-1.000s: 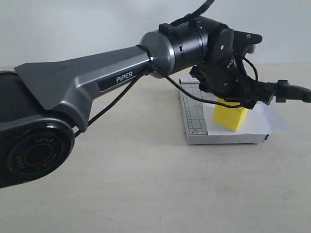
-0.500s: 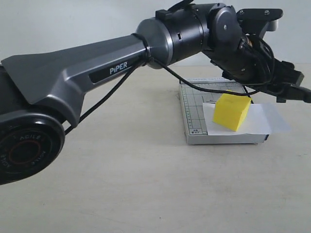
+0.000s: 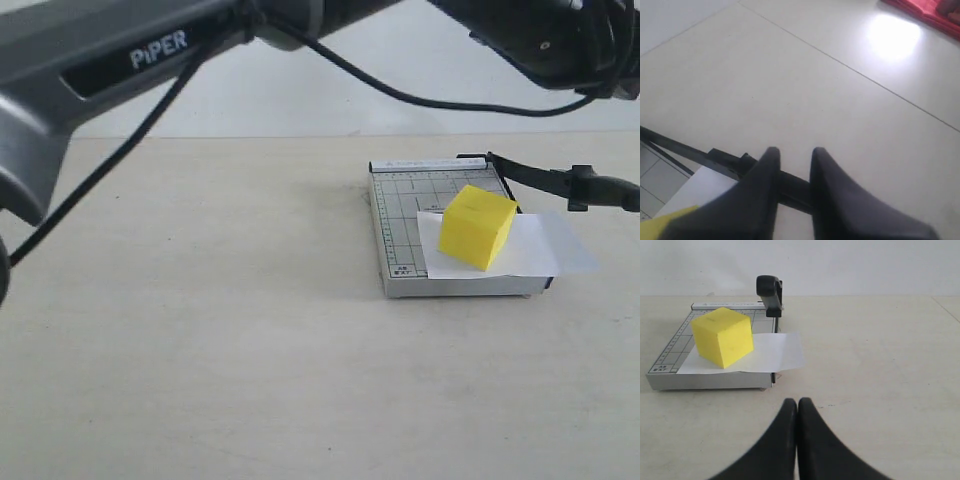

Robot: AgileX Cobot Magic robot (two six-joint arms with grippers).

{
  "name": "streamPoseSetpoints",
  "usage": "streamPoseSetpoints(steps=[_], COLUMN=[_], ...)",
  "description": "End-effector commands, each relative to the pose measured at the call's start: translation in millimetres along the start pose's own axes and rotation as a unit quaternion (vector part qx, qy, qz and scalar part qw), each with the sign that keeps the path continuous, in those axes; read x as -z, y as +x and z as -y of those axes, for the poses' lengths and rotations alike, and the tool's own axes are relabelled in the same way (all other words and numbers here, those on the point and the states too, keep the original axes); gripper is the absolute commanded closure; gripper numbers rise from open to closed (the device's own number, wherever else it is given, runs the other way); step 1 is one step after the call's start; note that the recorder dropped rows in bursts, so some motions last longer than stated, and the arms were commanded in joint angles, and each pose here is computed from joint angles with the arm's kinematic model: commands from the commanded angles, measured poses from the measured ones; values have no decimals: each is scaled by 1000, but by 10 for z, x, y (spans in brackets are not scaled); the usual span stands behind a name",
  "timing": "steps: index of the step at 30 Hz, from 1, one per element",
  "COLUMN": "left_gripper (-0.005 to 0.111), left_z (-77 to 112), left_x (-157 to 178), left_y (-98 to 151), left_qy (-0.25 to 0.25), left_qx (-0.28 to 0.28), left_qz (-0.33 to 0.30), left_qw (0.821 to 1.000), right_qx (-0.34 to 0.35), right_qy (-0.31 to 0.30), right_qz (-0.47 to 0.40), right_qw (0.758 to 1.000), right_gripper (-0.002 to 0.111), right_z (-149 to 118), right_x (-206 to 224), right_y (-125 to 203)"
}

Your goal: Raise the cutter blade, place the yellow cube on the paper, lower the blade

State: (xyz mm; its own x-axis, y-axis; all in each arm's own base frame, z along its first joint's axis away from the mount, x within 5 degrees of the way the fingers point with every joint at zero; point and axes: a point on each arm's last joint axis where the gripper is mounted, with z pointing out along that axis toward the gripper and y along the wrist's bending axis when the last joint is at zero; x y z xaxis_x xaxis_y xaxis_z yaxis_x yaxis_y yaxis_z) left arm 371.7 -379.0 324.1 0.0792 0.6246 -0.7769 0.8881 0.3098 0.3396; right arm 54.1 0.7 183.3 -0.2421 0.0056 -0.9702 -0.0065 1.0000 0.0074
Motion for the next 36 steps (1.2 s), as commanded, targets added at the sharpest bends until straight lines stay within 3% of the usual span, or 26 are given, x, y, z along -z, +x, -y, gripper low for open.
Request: streamPoseSetpoints(steps=[1,5,9,13,15,18,24,31,36], left_gripper=[102,102,102,102,102,102,102,102,102], left_z=[6,61,98,62,50,86,285,528,792], left_x=[236,340,635,1313,1807,2321,3152,3702,4068], left_y=[-173,-199,-365,-676,-811,-859,-586,-235,122], left_qy=[4,39,62,27,-5,-37,-69,-109,-157], left_qx=[-10,-7,-48,-102,-132,-152,-166,-151,-121], left_qz=[13,-1,16,47,49,43,-38,-60,-26], left_qw=[1000,999,997,993,990,987,983,981,980], right_qx=[2,2,2,2,2,2,2,2,2], right_qy=[1,1,1,1,1,1,1,1,1], right_qz=[4,4,4,4,4,4,4,4,4], right_qw=[1000,1000,1000,1000,1000,1000,1000,1000,1000], right_gripper=[108,108,108,108,108,108,108,108,108], right_z=[1,1,1,1,1,1,1,1,1], right_x=[4,4,4,4,4,4,4,4,4], right_y=[-7,-7,-7,-7,-7,-7,-7,-7,-7])
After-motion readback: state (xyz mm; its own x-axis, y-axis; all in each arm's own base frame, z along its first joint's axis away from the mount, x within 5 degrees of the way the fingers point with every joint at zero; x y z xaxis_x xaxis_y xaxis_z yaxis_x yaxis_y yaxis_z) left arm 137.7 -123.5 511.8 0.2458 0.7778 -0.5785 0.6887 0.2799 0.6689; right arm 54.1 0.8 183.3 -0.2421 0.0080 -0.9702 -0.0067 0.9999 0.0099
